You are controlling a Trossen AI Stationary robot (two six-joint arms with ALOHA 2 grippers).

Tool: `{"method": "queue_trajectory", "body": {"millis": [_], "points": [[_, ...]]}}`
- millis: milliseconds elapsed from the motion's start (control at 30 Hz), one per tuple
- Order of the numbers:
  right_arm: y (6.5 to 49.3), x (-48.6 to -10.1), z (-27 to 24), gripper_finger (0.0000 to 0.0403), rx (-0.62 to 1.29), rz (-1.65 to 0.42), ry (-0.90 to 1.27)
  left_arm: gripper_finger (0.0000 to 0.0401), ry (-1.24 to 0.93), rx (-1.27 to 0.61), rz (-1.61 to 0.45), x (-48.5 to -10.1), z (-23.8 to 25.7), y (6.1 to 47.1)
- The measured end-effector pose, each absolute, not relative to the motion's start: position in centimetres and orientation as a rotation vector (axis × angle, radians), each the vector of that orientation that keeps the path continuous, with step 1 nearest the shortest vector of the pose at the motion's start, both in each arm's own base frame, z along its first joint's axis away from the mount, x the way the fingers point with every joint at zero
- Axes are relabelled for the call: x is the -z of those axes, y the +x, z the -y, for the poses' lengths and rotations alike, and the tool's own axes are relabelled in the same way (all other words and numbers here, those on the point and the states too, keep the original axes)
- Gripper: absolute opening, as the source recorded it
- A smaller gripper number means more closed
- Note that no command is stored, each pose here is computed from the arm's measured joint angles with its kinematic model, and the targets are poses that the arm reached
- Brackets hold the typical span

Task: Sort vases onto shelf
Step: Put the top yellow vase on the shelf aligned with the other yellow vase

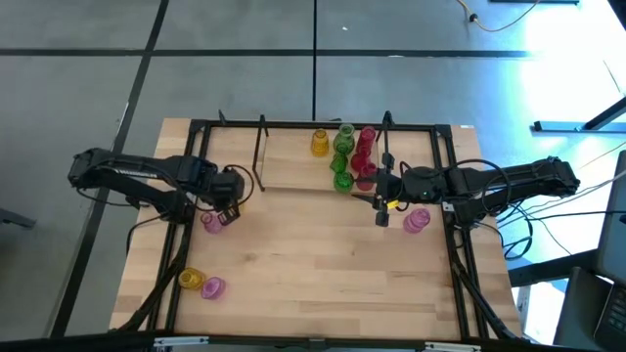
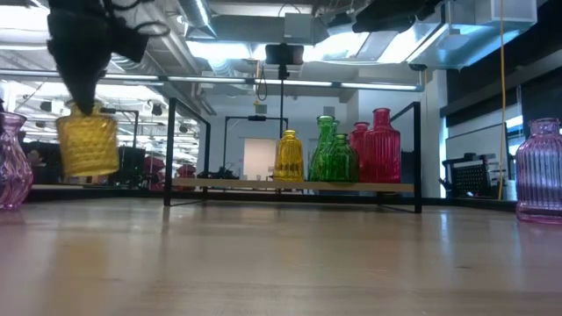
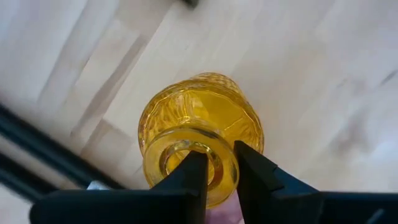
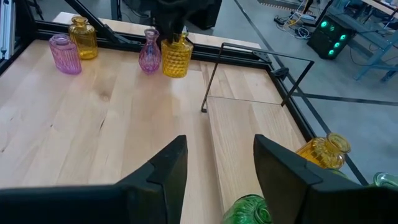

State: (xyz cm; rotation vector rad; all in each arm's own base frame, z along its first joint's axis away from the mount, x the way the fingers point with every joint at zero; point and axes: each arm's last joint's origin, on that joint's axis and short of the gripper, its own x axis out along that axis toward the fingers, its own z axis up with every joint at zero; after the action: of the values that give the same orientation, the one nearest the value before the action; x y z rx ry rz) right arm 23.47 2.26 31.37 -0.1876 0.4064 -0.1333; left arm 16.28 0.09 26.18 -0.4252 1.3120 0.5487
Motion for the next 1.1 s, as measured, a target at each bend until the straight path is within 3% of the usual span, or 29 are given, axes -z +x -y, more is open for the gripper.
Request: {"method": "queue_trajectory", "body": {"millis": [467, 1100], "points": [[23.5, -31.5, -2.3, 0.0166, 0.134, -0.395, -0.184, 0.0051, -0.254, -0.415, -1.31, -28.6, 3.1, 22.4], [23.5, -31.5, -2.3, 0.0166, 0.134, -0.396, -0.184, 0.0051, -0.02, -0.151, -1.473, -25.2, 6.5, 33.3]]}}
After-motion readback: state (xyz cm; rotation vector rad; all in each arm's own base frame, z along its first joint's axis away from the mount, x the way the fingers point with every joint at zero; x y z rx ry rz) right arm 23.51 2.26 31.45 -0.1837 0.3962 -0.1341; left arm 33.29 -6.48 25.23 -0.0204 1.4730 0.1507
